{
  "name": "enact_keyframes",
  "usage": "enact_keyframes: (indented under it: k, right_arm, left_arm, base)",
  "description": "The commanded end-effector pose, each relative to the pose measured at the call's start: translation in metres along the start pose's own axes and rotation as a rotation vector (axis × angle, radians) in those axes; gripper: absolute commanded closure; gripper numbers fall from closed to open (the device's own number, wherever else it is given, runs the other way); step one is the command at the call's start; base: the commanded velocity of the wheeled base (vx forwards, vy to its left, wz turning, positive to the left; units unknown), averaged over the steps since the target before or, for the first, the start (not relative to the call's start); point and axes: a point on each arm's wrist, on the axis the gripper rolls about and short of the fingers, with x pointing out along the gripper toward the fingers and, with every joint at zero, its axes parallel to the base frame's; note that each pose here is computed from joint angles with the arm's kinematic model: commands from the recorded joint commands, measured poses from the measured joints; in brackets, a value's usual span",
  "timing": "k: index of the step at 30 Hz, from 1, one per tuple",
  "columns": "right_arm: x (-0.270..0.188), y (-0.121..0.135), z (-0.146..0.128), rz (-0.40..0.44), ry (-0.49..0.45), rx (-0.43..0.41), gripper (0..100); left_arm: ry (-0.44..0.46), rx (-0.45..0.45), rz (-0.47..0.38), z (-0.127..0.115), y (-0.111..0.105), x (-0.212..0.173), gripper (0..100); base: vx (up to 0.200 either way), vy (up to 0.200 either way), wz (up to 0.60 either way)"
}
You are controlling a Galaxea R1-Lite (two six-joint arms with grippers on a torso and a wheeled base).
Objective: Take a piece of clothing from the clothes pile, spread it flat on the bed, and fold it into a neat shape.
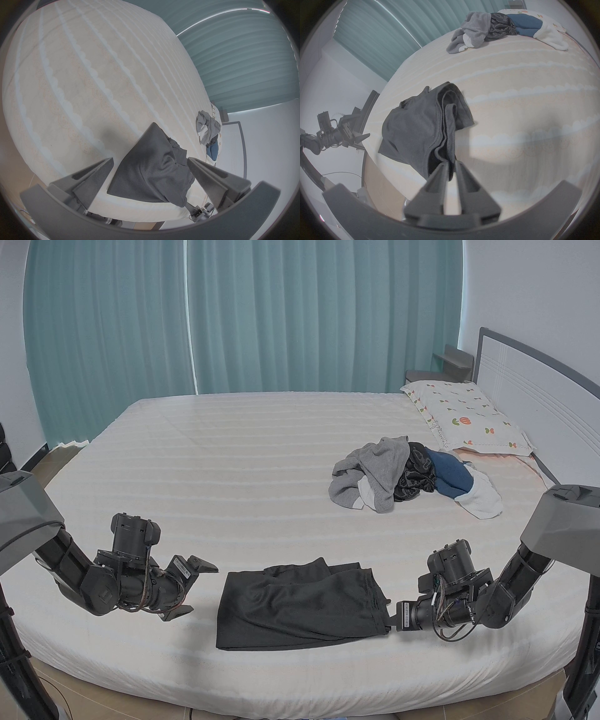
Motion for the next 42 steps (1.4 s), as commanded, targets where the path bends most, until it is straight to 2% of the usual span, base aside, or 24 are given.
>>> enact_keyframes:
  k: [1,5,6,9,10,11,13,14,16,27,34,35,42]
  right_arm:
    - [0.0,-0.008,0.003,-0.01,-0.009,0.013,0]
    - [-0.011,-0.011,0.021,0.017,-0.081,0.04,0]
    - [-0.013,-0.011,0.032,0.059,-0.115,0.057,0]
    - [-0.011,-0.01,0.037,0.076,-0.123,0.073,0]
    - [-0.004,-0.005,0.051,0.105,-0.153,0.139,0]
    - [0.0,-0.003,0.055,0.116,-0.16,0.166,0]
    - [0.003,-0.002,0.059,0.124,-0.164,0.186,0]
    - [0.013,-0.001,0.067,0.138,-0.171,0.233,0]
    - [0.024,0.002,0.072,0.151,-0.175,0.258,0]
    - [0.061,0.011,0.085,0.187,-0.175,0.32,0]
    - [0.071,0.011,0.086,0.191,-0.174,0.321,0]
    - [0.076,0.01,0.087,0.182,-0.177,0.324,100]
    - [0.074,0.002,0.095,0.171,-0.194,0.355,100]
  left_arm:
    - [0.003,-0.001,0.003,0.0,0.001,0.001,0]
    - [0.003,-0.002,0.004,0.0,0.001,0.001,0]
    - [0.002,-0.001,0.002,0.0,0.001,0.001,0]
    - [0.003,-0.001,0.003,0.0,0.001,0.002,0]
    - [0.004,-0.019,0.004,0.0,0.001,0.005,0]
    - [0.004,-0.025,0.004,0.001,0.0,0.006,0]
    - [0.005,-0.027,0.005,0.001,0.0,0.007,0]
    - [0.009,-0.024,0.006,0.0,0.0,0.009,0]
    - [0.013,-0.024,0.009,-0.001,0.001,0.01,0]
    - [0.008,-0.027,0.005,0.0,0.003,0.015,0]
    - [0.007,-0.028,0.005,0.001,0.003,0.015,0]
    - [0.008,-0.028,0.006,0.001,0.003,0.015,0]
    - [-0.004,-0.02,-0.011,0.006,-0.004,0.024,0]
  base:
    - [0.0,0.0,0.0]
    - [0.0,0.0,0.0]
    - [0.0,0.0,0.0]
    - [0.0,0.0,0.0]
    - [0.0,0.0,0.0]
    - [0.0,0.0,0.0]
    - [0.0,0.0,0.0]
    - [0.0,0.0,0.0]
    - [0.0,0.0,0.0]
    - [0.0,0.0,0.0]
    - [0.0,0.0,0.0]
    - [0.0,0.0,0.0]
    - [0.0,0.0,0.0]
